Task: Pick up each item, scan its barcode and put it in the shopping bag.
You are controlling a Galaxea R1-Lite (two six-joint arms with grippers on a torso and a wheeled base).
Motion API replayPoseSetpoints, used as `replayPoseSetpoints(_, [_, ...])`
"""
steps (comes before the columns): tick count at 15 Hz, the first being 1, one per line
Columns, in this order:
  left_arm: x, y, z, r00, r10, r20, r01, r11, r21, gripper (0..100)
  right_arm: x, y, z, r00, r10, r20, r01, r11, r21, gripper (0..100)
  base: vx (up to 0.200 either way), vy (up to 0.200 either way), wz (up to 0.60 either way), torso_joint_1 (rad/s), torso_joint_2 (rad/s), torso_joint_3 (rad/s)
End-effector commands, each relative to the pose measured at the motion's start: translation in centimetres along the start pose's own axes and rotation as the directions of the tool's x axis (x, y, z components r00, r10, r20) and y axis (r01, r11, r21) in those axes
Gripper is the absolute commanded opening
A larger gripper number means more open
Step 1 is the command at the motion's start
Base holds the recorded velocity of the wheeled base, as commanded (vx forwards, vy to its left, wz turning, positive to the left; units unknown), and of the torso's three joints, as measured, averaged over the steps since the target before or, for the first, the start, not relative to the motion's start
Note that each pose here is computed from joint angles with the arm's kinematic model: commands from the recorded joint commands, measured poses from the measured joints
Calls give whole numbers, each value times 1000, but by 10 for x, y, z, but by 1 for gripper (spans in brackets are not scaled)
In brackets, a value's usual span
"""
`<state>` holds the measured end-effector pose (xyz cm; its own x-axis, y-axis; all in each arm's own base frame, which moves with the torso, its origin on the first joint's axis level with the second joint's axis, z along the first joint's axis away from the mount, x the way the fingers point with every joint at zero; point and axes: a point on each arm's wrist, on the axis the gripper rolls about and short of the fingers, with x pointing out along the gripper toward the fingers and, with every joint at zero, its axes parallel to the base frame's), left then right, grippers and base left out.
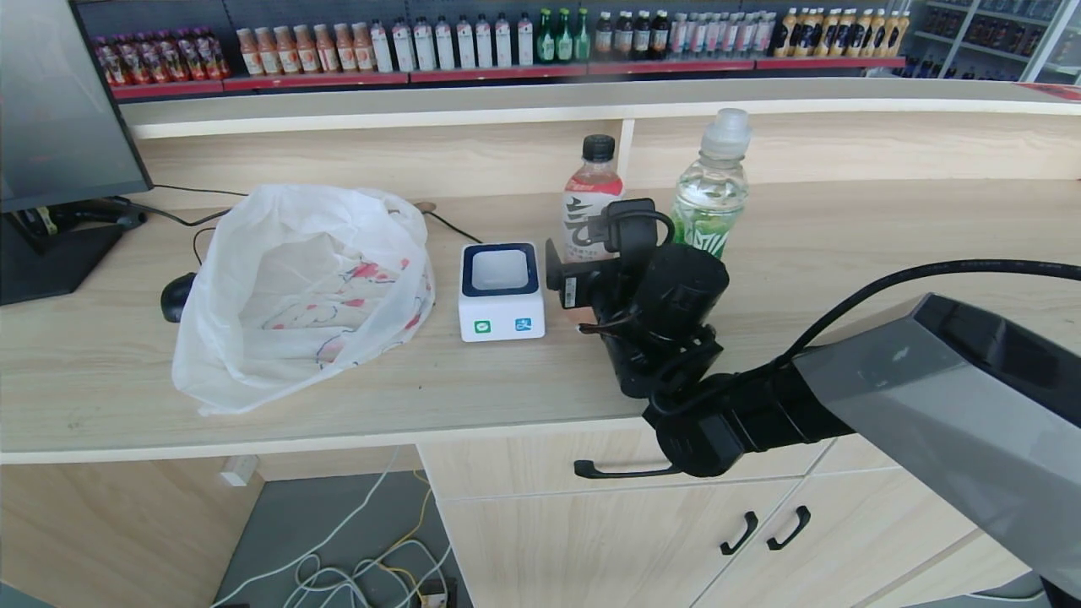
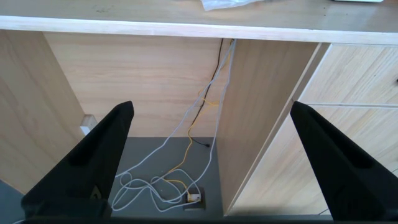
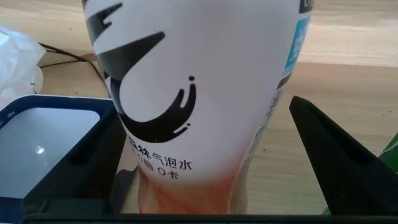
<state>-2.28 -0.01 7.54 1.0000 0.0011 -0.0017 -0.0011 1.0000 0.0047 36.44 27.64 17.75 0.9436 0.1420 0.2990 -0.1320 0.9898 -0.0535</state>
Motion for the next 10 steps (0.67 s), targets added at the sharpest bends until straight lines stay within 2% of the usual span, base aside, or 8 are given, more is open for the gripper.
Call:
replayPoseSetpoints(1, [0, 0, 0, 1000, 0, 0, 0, 1000, 0, 100, 2, -1, -2, 1000, -5, -2, 5, 1000, -3, 100, 0, 0, 0, 0, 0, 0])
replayPoseSetpoints(7, [0, 0, 0, 1000, 0, 0, 0, 1000, 0, 100, 8, 2, -5, 1000, -5, -6, 5, 1000, -2, 100, 0, 0, 0, 0, 0, 0])
replayPoseSetpoints(10, [0, 0, 0, 1000, 0, 0, 0, 1000, 0, 100, 18, 6, 5, 1000, -6, 6, 6, 1000, 11, 100, 0, 0, 0, 0, 0, 0])
